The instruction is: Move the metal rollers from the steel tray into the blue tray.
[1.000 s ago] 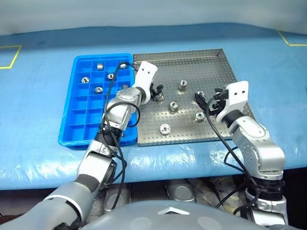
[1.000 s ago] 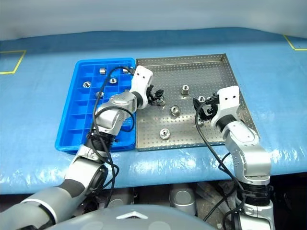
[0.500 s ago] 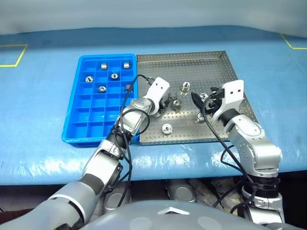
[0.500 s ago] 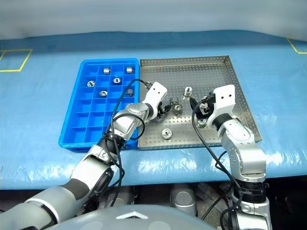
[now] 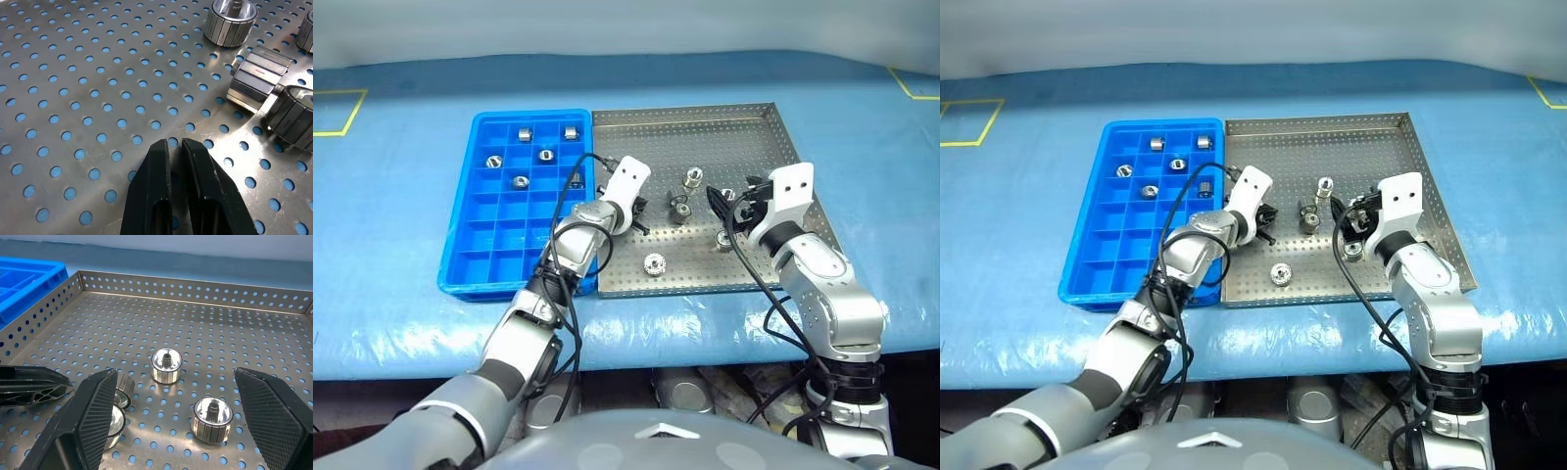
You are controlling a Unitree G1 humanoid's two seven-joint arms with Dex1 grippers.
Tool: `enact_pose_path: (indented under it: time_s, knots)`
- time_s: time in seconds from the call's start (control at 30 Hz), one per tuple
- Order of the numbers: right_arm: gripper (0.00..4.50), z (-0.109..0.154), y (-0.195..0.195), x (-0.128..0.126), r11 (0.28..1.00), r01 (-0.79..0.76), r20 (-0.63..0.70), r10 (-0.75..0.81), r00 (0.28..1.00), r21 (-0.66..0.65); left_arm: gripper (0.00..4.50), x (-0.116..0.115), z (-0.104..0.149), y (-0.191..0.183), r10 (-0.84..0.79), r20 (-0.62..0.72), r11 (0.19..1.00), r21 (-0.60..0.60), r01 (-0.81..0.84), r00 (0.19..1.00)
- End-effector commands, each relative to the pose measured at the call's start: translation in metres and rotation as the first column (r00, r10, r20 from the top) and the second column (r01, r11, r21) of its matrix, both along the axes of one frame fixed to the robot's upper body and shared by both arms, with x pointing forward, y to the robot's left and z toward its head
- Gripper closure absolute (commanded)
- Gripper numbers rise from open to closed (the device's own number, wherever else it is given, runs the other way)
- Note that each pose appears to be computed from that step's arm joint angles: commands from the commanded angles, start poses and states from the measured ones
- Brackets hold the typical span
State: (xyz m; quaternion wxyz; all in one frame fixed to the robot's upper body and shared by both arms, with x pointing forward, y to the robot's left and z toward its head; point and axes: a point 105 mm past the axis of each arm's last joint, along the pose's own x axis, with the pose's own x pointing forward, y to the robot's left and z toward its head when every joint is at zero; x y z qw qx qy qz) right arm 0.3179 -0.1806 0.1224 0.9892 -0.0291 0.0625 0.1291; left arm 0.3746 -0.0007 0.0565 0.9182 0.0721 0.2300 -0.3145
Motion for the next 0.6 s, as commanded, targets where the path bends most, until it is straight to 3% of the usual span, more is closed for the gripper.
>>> enact_pose_path:
  time_s: [0.03, 0.1, 0.17, 0.23, 0.43, 0.6]
  knots:
    - [0.48, 0.013, 0.002, 0.002, 1.0, -0.006, 0.055, 0.006, 0.998, 0.002, 4.05, 0.0, 0.012, -0.001, 0.001, 0.031, 0.999, -0.052, 0.001, 1.0]
    - [0.48, 0.012, 0.002, 0.002, 1.0, -0.007, 0.055, 0.007, 0.998, 0.001, 4.05, 0.0, 0.016, -0.002, -0.004, 0.044, 0.997, -0.073, 0.007, 0.999]
    - [0.48, 0.012, 0.002, 0.002, 1.0, -0.006, 0.054, 0.006, 0.999, -0.008, 4.05, 0.0, 0.039, -0.012, -0.013, 0.077, 0.97, -0.24, 0.032, 0.997]
    - [0.48, 0.012, 0.003, 0.002, 1.0, -0.008, 0.055, 0.009, 0.998, -0.007, 4.05, 0.002, 0.053, -0.013, 0.0, 0.11, 0.947, -0.319, 0.036, 0.994]
    - [0.48, 0.0, 0.018, -0.006, 0.997, -0.074, -0.004, 0.074, 0.997, 0.02, 4.05, 0.002, 0.054, -0.002, -0.013, 0.142, 0.951, -0.303, 0.056, 0.99]
    - [0.48, -0.021, 0.018, -0.009, 0.999, -0.033, -0.101, 0.034, 0.994, 0.009, 4.05, -0.004, 0.056, 0.014, -0.056, 0.176, 0.961, -0.259, 0.101, 0.983]
